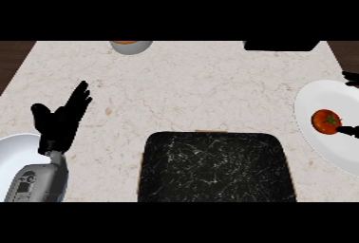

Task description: Pick the tomato from the tray and place it in the plate

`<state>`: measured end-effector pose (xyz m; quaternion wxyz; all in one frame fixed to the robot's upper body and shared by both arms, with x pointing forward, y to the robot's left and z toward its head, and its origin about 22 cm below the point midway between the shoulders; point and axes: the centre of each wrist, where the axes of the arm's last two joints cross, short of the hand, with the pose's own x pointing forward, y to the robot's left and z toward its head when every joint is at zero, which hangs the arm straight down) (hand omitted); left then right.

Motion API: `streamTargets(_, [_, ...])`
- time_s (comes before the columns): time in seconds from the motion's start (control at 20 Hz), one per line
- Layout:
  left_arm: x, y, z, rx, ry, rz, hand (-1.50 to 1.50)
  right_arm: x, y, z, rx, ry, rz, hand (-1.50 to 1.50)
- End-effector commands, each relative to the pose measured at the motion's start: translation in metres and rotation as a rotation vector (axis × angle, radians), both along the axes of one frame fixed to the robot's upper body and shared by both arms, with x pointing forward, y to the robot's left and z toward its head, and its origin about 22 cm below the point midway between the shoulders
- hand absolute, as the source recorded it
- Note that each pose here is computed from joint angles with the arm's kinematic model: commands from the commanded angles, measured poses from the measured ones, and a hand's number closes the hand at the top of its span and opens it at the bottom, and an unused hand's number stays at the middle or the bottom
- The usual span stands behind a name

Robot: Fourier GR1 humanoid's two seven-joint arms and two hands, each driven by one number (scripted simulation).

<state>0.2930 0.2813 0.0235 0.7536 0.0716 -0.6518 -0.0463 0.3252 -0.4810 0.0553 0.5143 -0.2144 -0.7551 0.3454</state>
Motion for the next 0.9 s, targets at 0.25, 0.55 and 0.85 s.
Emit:
streamTargets(0.25, [-0.011, -0.003, -0.004, -0.014, 0.011, 0.022, 0.0, -0.004, -0.018, 0.02, 0.396, -0.031, 0.151, -1.5])
streamTargets(0.55, [-0.015, 0.01, -0.014, 0.002, 0.013, 0.025, 0.0, -0.01, -0.036, 0.034, 0.526, 0.253, 0.16, -1.5])
streamTargets(0.85, [-0.012, 0.005, -0.006, -0.002, 0.01, 0.014, 0.0, -0.026, -0.055, 0.042, 0.565, 0.207, 0.171, -1.5])
